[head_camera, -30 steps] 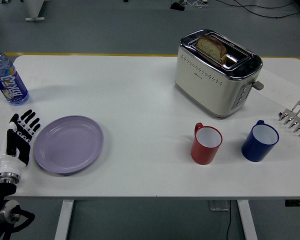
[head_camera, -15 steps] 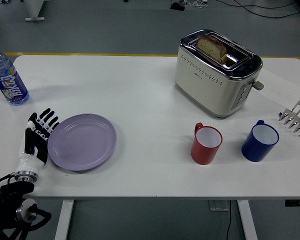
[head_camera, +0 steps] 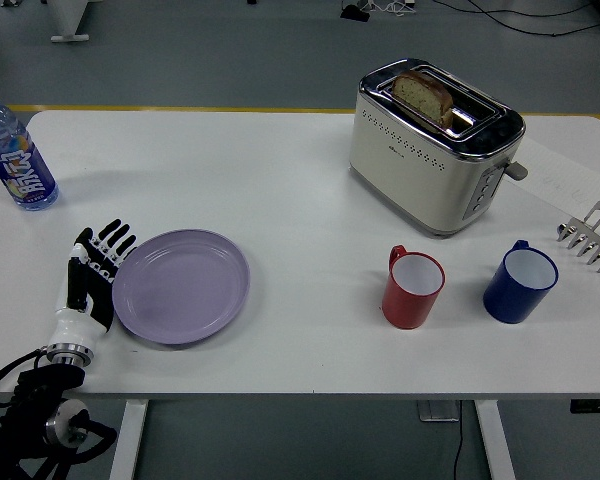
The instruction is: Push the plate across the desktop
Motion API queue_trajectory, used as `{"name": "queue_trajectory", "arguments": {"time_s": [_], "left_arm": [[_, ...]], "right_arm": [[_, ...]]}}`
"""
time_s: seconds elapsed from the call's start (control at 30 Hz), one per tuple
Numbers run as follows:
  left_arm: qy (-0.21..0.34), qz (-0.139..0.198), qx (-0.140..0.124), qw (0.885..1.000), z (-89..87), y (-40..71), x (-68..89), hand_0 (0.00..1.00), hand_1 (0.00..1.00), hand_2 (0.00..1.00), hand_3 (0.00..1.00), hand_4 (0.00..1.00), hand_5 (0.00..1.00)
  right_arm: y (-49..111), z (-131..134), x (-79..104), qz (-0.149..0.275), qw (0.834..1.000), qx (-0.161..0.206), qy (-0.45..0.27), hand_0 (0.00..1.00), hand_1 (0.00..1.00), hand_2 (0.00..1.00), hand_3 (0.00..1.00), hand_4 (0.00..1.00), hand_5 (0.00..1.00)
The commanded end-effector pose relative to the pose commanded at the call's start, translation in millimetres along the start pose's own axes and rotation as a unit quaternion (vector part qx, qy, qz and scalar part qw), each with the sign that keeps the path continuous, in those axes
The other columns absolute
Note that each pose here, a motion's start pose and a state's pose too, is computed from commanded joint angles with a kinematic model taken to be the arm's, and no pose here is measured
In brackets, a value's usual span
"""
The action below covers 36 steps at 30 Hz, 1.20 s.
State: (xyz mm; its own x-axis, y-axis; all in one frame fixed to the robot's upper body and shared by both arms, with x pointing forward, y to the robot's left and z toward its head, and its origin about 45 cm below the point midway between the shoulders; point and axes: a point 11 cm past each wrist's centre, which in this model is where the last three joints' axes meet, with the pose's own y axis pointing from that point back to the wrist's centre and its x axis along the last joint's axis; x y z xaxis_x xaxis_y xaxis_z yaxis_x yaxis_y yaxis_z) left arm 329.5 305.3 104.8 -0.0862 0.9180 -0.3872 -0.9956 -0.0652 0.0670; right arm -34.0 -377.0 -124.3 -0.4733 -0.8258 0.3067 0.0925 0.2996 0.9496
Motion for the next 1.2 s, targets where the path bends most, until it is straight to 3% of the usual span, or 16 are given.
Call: {"name": "queue_trajectory", "arguments": {"time_s": [0.47, 1.2], "left_arm": [[0.001, -0.024, 0.024, 0.999, -18.6, 4.9, -19.2, 0.795, 0.815, 0.816, 0.73, 0.516, 0.998], [0.012, -0.098, 0.051, 0.994, -37.3, 13.2, -73.3, 0.785, 0.809, 0.81, 0.724, 0.513, 0.998]], "right_arm": [[-0.1, 1, 1.4, 0.001, 1.0, -0.002, 0.007, 0.564, 0.551, 0.669, 0.596, 0.31, 0.445], [-0.7, 5, 6.2, 0.004, 1.0, -0.004, 0.009, 0.564, 0.551, 0.668, 0.596, 0.31, 0.447]]}}
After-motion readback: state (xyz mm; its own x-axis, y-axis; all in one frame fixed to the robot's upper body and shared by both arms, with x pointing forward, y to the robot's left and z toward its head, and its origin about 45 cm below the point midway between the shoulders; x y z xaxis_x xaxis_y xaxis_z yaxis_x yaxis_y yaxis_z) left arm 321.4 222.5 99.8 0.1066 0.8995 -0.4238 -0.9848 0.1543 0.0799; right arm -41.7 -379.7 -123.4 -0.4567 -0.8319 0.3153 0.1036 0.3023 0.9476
